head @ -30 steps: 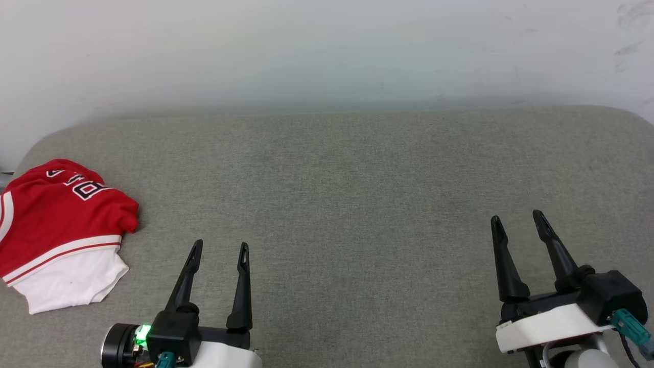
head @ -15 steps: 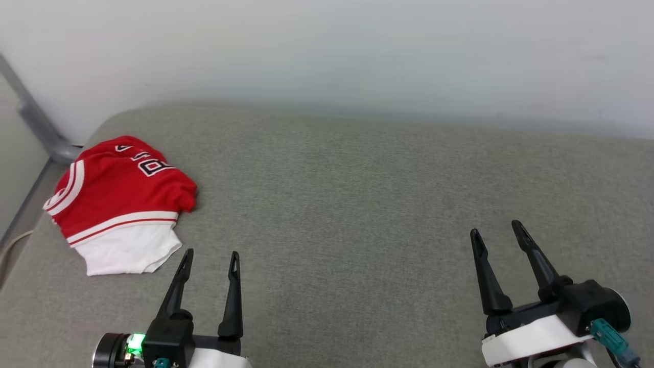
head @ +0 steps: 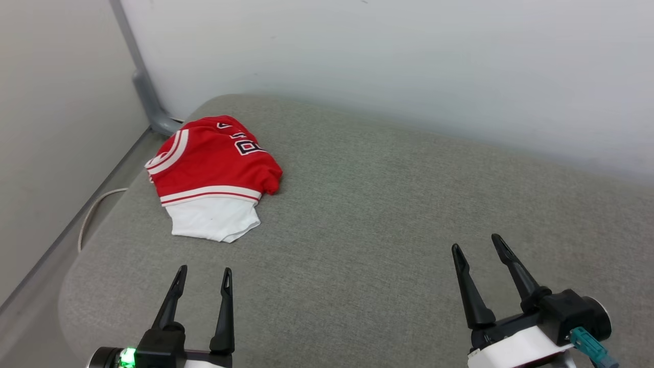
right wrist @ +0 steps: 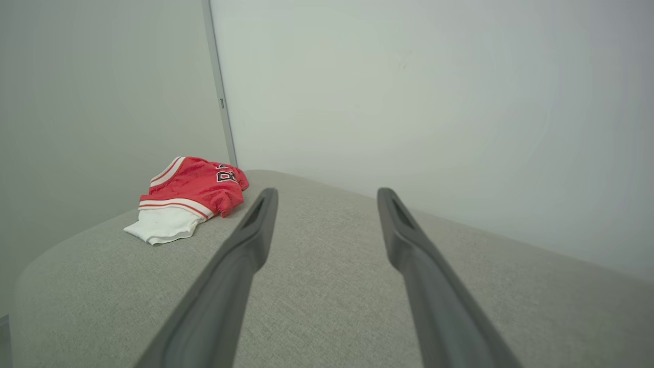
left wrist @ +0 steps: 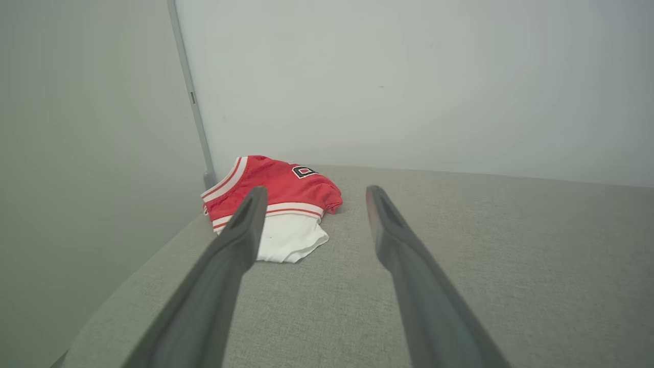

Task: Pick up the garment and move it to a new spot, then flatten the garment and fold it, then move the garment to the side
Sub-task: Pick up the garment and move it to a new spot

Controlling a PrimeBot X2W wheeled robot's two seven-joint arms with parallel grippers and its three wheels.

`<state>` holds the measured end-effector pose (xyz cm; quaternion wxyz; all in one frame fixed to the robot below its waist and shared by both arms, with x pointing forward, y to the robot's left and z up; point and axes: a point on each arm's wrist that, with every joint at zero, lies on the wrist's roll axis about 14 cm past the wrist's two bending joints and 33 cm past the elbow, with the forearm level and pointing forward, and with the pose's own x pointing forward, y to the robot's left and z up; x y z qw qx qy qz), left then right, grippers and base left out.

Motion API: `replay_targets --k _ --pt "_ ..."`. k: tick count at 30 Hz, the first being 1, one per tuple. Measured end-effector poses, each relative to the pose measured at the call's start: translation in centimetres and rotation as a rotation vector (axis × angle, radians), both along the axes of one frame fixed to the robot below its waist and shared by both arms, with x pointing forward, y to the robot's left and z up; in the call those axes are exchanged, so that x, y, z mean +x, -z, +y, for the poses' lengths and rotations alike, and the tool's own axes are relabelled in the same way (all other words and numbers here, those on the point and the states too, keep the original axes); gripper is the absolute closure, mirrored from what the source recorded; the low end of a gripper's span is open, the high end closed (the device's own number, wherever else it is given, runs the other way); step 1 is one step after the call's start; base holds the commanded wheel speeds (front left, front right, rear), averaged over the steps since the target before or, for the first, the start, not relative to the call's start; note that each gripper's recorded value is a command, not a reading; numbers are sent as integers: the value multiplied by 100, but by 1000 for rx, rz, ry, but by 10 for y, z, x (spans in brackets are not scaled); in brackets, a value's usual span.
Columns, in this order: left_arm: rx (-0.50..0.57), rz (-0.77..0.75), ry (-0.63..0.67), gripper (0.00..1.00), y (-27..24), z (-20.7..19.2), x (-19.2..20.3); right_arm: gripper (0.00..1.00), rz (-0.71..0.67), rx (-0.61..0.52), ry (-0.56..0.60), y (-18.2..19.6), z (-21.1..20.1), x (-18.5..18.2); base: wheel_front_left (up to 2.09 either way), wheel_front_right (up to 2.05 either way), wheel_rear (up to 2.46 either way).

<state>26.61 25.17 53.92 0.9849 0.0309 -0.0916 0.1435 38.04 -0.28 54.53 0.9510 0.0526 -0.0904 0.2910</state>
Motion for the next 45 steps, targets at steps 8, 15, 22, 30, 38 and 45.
replay_targets --k 8,15,22,30,38,45 --pt "-11 6 -66 0 5 17 -26 0 -3 -2 -91 -2 29 -8 0 0 0" --pt "-35 -6 -91 0 5 25 -33 0 11 0 -113 1 36 -13 0 0 0" --pt "-49 1 -84 0 4 36 -19 0 7 -20 -100 6 33 -4 0 0 0" --pt "13 40 1 0 -4 65 55 0 -6 -43 -51 18 24 32 0 0 0" --pt "-76 288 70 0 19 101 151 0 31 -64 -3 51 5 68 0 0 0" --pt "-254 653 135 0 78 104 197 0 88 -60 67 82 -20 90 0 0 0"
